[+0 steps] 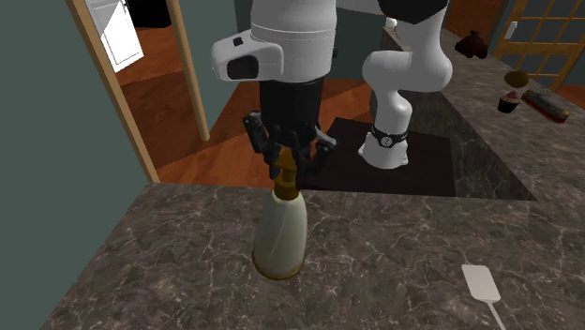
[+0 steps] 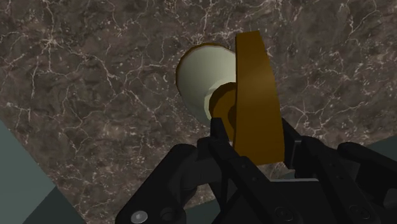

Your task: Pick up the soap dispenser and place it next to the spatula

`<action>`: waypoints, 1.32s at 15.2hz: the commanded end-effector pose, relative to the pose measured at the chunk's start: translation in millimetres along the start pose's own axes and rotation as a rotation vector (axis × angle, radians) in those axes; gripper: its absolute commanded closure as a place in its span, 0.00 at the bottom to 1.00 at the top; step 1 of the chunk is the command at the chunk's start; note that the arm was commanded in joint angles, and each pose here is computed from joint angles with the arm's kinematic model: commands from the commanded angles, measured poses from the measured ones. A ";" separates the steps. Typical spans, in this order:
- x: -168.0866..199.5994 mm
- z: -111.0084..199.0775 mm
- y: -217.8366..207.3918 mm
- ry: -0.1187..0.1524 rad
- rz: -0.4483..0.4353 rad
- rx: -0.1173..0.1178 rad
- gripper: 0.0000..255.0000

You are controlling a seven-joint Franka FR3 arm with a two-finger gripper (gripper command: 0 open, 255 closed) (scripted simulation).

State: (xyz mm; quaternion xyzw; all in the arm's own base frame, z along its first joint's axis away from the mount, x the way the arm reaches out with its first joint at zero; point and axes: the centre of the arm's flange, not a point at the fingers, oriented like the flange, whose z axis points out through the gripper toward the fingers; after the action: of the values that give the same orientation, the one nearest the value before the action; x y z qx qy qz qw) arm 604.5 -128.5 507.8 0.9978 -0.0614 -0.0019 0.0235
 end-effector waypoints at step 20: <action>5.0 15.7 -205.1 0.001 0.001 0.000 1.00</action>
State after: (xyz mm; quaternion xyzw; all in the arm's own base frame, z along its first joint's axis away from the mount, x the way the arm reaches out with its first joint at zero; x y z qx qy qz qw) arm 635.0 72.5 488.3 0.9978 -0.0619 -0.0018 0.0238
